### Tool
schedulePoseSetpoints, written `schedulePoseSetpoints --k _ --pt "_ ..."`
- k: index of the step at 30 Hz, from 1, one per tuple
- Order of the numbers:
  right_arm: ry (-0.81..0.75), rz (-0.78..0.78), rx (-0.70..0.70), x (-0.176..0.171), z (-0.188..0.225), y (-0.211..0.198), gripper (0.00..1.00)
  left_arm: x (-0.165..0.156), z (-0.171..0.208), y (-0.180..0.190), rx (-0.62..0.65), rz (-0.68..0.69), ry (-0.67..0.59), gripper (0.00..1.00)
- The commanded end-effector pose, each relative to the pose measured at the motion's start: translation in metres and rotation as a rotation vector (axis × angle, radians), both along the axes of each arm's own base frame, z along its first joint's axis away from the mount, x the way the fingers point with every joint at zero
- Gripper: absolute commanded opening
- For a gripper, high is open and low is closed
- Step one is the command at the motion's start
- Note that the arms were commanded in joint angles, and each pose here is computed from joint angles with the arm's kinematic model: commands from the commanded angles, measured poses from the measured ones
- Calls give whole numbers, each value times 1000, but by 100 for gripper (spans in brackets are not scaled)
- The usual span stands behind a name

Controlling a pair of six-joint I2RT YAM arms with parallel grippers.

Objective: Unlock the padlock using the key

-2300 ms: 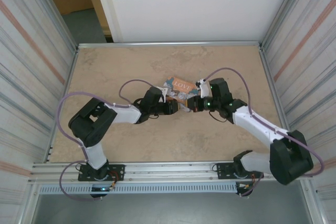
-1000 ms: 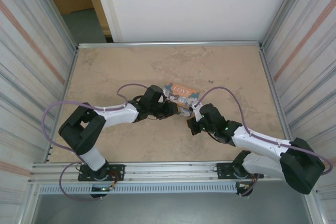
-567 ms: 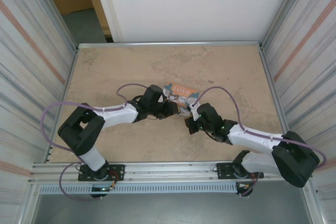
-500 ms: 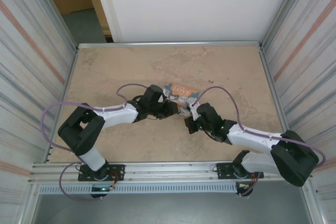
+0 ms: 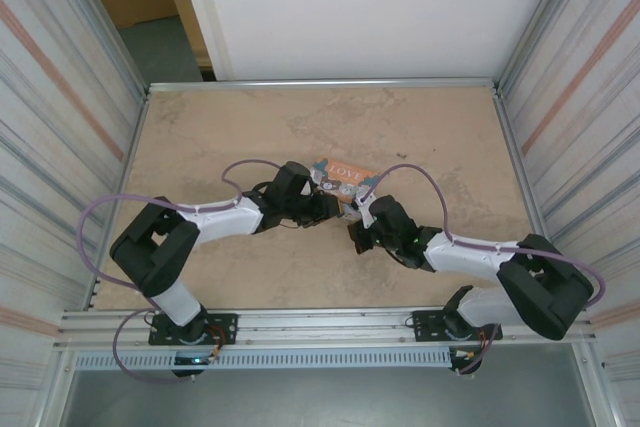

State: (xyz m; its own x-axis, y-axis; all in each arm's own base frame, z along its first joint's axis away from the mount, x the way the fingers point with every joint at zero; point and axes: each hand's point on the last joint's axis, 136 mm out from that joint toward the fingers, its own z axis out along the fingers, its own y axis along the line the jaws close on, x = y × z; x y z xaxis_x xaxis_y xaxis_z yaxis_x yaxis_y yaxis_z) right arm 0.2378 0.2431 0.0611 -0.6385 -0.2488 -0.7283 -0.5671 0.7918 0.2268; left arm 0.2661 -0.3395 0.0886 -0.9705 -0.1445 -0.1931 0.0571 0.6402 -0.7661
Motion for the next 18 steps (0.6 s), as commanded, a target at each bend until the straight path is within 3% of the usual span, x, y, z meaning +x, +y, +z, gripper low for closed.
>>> schedulePoseSetpoints --k 1,18 --pt "-46 -9 29 10 15 10 0 -3 31 -9 -73 -24 -37 16" --pt "-63 7 57 7 27 10 0 -4 27 -7 -62 -23 -32 16"
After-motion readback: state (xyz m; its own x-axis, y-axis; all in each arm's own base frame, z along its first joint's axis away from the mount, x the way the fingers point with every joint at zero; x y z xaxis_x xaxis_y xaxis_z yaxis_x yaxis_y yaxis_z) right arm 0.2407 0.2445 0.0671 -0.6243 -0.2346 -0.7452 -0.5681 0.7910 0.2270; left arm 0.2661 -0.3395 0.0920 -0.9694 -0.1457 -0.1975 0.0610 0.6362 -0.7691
